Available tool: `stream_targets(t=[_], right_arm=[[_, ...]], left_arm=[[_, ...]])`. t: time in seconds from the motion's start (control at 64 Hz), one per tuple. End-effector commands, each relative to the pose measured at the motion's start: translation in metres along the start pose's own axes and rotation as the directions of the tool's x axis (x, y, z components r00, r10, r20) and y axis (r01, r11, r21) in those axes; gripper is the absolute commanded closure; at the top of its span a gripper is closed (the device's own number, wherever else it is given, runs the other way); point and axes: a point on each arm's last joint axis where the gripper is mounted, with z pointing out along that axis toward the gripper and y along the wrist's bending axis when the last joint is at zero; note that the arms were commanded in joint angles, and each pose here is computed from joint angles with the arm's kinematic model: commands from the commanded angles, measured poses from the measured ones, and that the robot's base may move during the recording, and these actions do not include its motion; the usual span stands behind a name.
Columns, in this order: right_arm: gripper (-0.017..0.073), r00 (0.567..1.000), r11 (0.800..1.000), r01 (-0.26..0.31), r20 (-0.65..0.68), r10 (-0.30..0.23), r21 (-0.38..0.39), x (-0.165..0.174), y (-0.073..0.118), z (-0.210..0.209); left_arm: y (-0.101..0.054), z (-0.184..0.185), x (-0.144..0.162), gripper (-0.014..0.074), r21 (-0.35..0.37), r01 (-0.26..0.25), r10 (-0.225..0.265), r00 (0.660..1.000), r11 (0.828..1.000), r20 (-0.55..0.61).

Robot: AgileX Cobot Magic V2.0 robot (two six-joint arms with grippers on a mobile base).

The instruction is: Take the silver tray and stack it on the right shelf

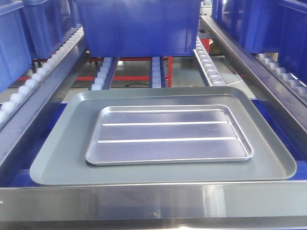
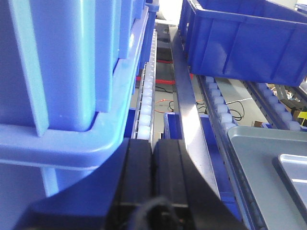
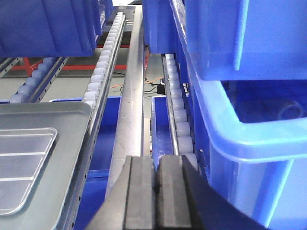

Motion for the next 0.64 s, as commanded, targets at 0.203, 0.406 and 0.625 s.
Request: stream_targets(t=[0.203, 0.406, 0.625], right_arm=[[0.0510, 0.993, 1.000, 0.005, 0.116, -0.006, 0.008, -0.0145, -0.0002, -0.0032], [0.0510, 0.993, 1.000, 0.005, 0.116, -0.006, 0.008, -0.0145, -0.0002, -0.0032], [0.0510, 0.993, 1.000, 0.005, 0.116, -0.006, 0.008, -0.0145, -0.0002, -0.0032]], left_arm=[[0.0003, -0.0008, -0.0026, 0.0694, -0.001, -0.005, 0.005, 0.997, 1.000, 0.081], [0.0003, -0.0008, -0.0026, 0.0694, -0.001, -0.005, 0.005, 0.997, 1.000, 0.081], [0.0003, -0.0008, -0.0026, 0.0694, -0.001, -0.005, 0.005, 0.997, 1.000, 0.081]])
